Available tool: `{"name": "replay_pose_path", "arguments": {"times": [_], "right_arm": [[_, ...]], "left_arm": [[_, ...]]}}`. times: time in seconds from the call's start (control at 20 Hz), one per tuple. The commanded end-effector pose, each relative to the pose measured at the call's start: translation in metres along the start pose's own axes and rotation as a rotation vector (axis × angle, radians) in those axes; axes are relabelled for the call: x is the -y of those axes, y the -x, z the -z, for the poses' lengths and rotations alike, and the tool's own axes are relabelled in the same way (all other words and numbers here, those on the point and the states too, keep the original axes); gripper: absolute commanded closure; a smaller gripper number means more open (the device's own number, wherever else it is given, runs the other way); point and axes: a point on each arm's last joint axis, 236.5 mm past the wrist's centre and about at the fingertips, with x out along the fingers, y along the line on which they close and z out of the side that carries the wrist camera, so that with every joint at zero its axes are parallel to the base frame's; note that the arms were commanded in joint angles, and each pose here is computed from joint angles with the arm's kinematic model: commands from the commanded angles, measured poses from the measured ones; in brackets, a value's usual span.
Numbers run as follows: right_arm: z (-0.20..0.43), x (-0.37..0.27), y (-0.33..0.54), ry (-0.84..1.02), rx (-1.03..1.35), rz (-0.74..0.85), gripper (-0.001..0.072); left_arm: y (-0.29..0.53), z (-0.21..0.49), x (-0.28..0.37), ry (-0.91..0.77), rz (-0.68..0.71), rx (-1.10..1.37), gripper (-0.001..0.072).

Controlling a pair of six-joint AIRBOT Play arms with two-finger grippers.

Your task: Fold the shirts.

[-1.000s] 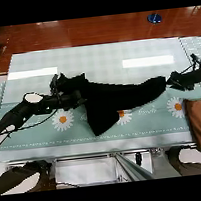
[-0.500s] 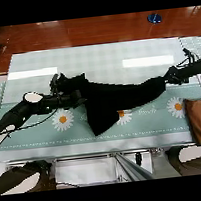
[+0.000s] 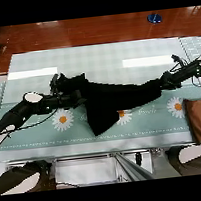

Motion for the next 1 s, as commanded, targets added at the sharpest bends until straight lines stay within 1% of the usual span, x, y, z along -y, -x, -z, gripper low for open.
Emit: {"name": "replay_pose_path", "arguments": {"times": [0.0, 0.05, 0.1, 0.15, 0.2, 0.35, 0.45, 0.6, 0.7, 0.8, 0.95], "right_arm": [[0.021, -0.011, -0.017, 0.001, -0.106, 0.020, 0.0312], [0.024, -0.017, -0.023, 0.018, -0.123, 0.024, 0.0364], [0.025, -0.024, -0.028, 0.036, -0.136, 0.025, 0.0465], [0.027, -0.034, -0.033, 0.054, -0.148, 0.017, 0.0603], [0.027, -0.043, -0.036, 0.070, -0.152, 0.010, 0.0693], [0.019, -0.065, -0.022, 0.125, -0.075, 0.025, 0.0694], [0.004, -0.090, 0.012, 0.167, 0.042, 0.027, 0.0694], [-0.028, -0.157, 0.108, 0.276, 0.341, 0.024, 0.0694], [-0.033, -0.217, 0.196, 0.386, 0.603, 0.042, 0.0694], [-0.007, -0.280, 0.279, 0.519, 0.836, 0.053, 0.0694], [0.070, -0.350, 0.376, 0.687, 1.142, 0.103, 0.0694]], "left_arm": [[0.000, 0.000, 0.000, 0.000, 0.001, 0.000, 0.0690], [0.000, 0.000, 0.000, -0.001, 0.000, 0.000, 0.0690], [0.000, 0.000, 0.000, 0.000, 0.001, 0.000, 0.0690], [0.000, 0.000, 0.001, -0.001, 0.002, 0.001, 0.0690], [0.002, -0.001, 0.003, -0.004, 0.007, 0.000, 0.0690], [0.024, -0.026, 0.023, -0.029, 0.067, 0.017, 0.0690], [0.059, -0.066, 0.049, -0.075, 0.119, 0.113, 0.0690], [0.152, -0.139, 0.118, -0.201, 0.217, 0.376, 0.0691], [0.237, -0.170, 0.182, -0.342, 0.281, 0.573, 0.0690], [0.317, -0.171, 0.246, -0.502, 0.321, 0.743, 0.0690], [0.421, -0.132, 0.322, -0.724, 0.342, 0.969, 0.0690]]}}
